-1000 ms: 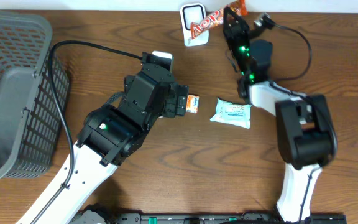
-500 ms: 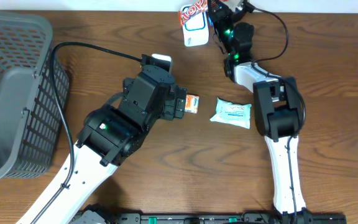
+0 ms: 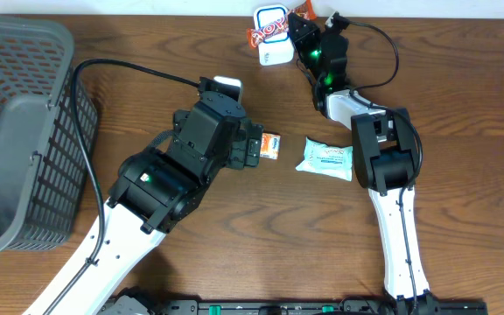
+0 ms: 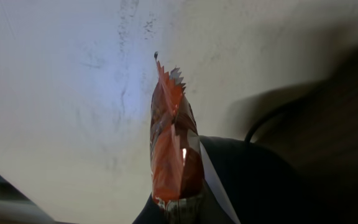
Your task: Scan the item barcode
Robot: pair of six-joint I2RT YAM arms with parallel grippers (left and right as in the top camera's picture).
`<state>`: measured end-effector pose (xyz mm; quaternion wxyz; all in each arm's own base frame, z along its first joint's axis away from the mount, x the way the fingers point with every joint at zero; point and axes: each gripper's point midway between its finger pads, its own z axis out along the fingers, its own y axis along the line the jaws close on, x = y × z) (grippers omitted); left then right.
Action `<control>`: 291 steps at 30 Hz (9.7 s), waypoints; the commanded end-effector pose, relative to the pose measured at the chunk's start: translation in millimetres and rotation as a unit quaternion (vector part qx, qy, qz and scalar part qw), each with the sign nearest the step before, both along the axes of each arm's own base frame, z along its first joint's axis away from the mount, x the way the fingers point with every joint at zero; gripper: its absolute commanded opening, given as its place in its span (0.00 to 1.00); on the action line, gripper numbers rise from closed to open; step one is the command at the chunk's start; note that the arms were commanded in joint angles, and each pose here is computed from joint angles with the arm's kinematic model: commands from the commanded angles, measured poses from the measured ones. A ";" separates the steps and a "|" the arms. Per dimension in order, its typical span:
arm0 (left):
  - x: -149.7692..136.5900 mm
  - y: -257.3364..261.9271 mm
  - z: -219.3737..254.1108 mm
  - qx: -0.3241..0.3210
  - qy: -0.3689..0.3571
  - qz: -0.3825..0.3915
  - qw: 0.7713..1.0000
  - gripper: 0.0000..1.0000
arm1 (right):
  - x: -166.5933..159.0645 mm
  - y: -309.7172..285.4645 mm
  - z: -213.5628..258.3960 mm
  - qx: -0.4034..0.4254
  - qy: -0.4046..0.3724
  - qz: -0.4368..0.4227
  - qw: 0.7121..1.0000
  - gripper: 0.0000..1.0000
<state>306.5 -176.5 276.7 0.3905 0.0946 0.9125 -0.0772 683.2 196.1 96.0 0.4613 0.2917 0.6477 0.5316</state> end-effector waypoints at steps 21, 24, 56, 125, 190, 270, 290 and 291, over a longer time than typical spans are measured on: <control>-1.2 5.4 -3.5 0.014 0.007 0.006 1.000 0.96 | -113.3 -220.9 185.6 -0.403 0.205 -0.218 0.865 0.01; -1.2 5.4 -3.4 0.014 0.007 0.006 1.000 0.95 | -157.0 -259.9 189.1 -0.444 0.272 -0.247 0.817 0.01; -1.2 5.4 -3.4 0.014 0.007 0.006 1.000 0.95 | -296.1 -548.4 -62.4 -0.434 0.542 -0.135 0.707 0.74; -1.2 5.4 -3.4 0.014 0.007 0.006 1.000 0.95 | -351.1 -101.6 -72.3 -0.115 0.483 0.304 0.813 0.01; -1.2 5.4 -3.4 0.014 0.007 0.006 1.000 0.95 | -346.2 -83.8 65.7 0.227 0.293 0.424 0.826 0.01; -1.2 5.4 -3.4 0.014 0.007 0.006 1.000 0.95 | -340.5 -84.1 -124.3 -0.678 0.196 0.521 0.480 0.08; -1.2 5.4 -3.4 0.014 0.007 0.006 1.000 0.95 | -300.6 -83.4 -60.2 -0.734 0.191 0.408 0.508 0.99; -1.2 5.4 -3.4 0.014 0.007 0.006 1.000 0.95 | -299.5 -83.9 -59.5 -0.740 0.191 0.404 0.502 0.99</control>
